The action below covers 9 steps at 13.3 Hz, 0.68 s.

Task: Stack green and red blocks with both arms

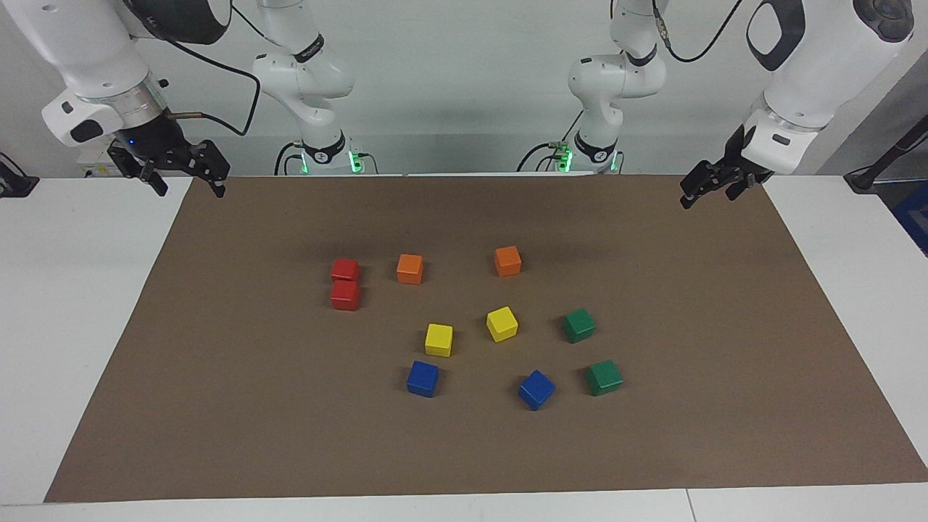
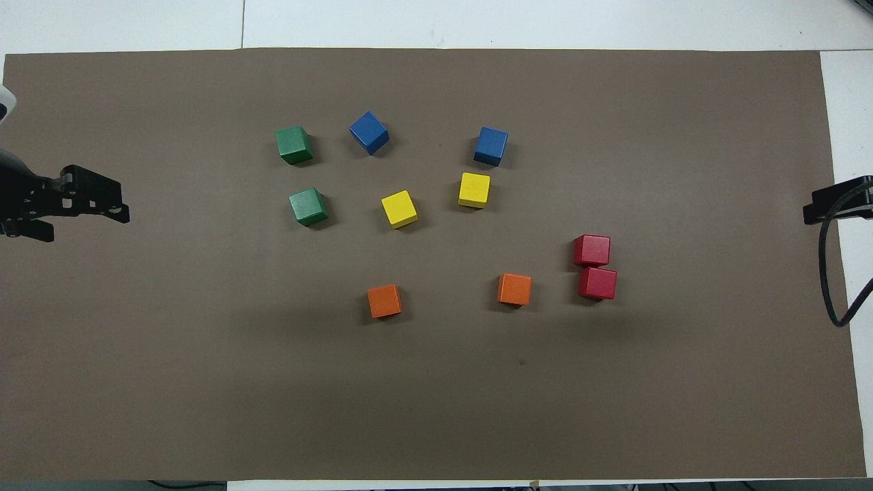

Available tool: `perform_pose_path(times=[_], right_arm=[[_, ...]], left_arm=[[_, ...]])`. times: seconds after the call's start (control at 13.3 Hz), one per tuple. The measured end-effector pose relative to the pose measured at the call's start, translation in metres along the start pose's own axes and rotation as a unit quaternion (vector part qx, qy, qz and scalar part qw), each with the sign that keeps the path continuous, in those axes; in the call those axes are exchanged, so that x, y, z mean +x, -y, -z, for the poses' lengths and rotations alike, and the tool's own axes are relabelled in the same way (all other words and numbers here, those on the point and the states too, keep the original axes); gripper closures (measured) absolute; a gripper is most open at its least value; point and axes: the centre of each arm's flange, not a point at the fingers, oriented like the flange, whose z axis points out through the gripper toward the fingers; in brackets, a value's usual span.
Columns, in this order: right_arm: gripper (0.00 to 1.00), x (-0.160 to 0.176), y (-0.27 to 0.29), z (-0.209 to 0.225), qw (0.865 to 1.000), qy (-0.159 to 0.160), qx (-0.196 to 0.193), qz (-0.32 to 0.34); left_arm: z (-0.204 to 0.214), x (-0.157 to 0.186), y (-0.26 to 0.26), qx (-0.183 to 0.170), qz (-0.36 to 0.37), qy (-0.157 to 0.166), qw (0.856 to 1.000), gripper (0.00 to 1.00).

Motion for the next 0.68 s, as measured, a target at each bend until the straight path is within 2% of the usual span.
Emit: perform_pose_path(times=[0.45, 0.68], right_arm=[[0.0, -0.0001, -0.0022, -0.0001, 1.0, 0.0, 0.0, -0.002], [0.0, -0.0002, -0.0026, -0.0017, 1.0, 0.002, 0.0, -0.003]], left_arm=[[0.0004, 0.0, -0.0005, 0.0, -0.002, -0.001, 1.0, 0.0], [0.0012, 0.0029, -0.0027, -0.004, -0.004, -0.017, 1.0, 0.0]])
